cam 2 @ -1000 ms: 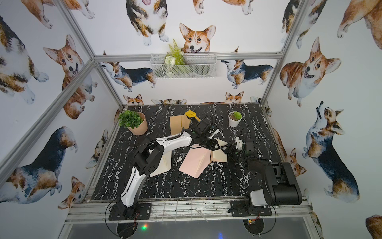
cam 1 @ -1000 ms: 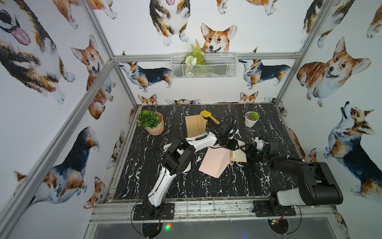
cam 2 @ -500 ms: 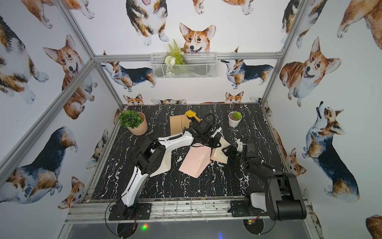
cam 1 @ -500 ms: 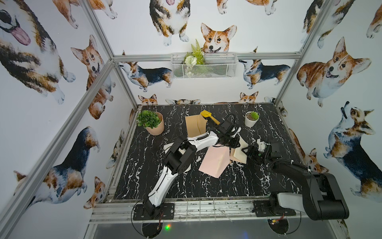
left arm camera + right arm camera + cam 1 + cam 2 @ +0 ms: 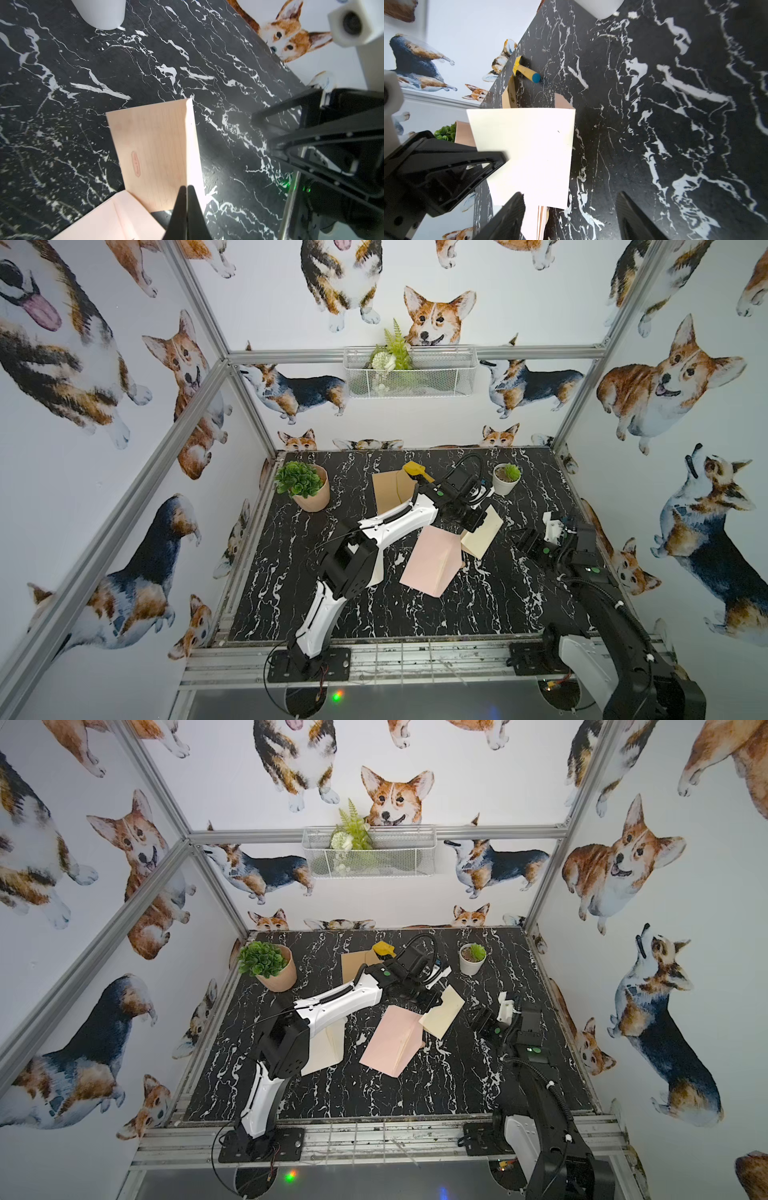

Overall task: Take the letter paper out of the envelope
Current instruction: Unfold the letter paper at the center of the board.

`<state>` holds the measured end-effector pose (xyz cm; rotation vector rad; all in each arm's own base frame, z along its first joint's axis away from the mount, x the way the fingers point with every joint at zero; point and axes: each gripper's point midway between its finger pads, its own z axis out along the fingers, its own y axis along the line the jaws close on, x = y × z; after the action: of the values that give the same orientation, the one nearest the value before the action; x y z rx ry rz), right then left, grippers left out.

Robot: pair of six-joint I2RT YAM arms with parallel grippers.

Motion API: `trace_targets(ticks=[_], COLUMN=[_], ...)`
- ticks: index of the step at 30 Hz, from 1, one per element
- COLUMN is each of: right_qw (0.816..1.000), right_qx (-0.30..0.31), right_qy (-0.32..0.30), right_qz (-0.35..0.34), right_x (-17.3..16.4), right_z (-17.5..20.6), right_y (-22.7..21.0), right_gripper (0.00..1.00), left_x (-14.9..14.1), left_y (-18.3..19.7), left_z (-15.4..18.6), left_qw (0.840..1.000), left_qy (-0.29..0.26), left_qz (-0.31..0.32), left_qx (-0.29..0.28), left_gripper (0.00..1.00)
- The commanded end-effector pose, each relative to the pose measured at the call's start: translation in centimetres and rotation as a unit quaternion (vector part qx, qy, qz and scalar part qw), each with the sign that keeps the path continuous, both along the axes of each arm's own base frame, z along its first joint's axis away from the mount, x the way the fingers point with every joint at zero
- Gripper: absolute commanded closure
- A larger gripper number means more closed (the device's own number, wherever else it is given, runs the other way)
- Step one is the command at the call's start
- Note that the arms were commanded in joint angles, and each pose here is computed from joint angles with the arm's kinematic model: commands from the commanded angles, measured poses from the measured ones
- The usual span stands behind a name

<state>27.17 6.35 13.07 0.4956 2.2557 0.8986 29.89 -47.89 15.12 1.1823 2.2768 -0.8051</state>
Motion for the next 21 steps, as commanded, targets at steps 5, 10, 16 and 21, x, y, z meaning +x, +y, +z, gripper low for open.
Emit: trace_targets(ticks=[5, 10, 16, 21], right_qw=[0.999, 0.999, 0.999, 0.997], right_qx=[0.017, -0.023, 0.015, 0.057], right_qy=[-0.012, -0.032, -0.002, 0.024], right_qz=[0.035, 0.033, 0.047, 0.056], right_x=[-0.9, -1.4, -1.5, -1.7], right_z=[2.6, 5.1, 4.7, 3.2], right_y=[1.0, 0.0, 0.5, 1.3], right_gripper=[0.26, 0.25, 0.26, 0.28], left_x=[-3.6, -5.0, -8.1, -9.7], left_y=[0.8, 0.4, 0.3, 0.7], left_z=[0.3, 1.6, 2.8, 3.1], left_qw=[0.973, 0.963, 0.946, 0.937], left_qy=[-0.174, -0.229, -0.296, -0.326], left_qz=[-0.089, -0.09, -0.106, -0.099], left_qx=[0.127, 0.106, 0.075, 0.076], left_gripper=[1.0, 1.0, 1.0, 1.0])
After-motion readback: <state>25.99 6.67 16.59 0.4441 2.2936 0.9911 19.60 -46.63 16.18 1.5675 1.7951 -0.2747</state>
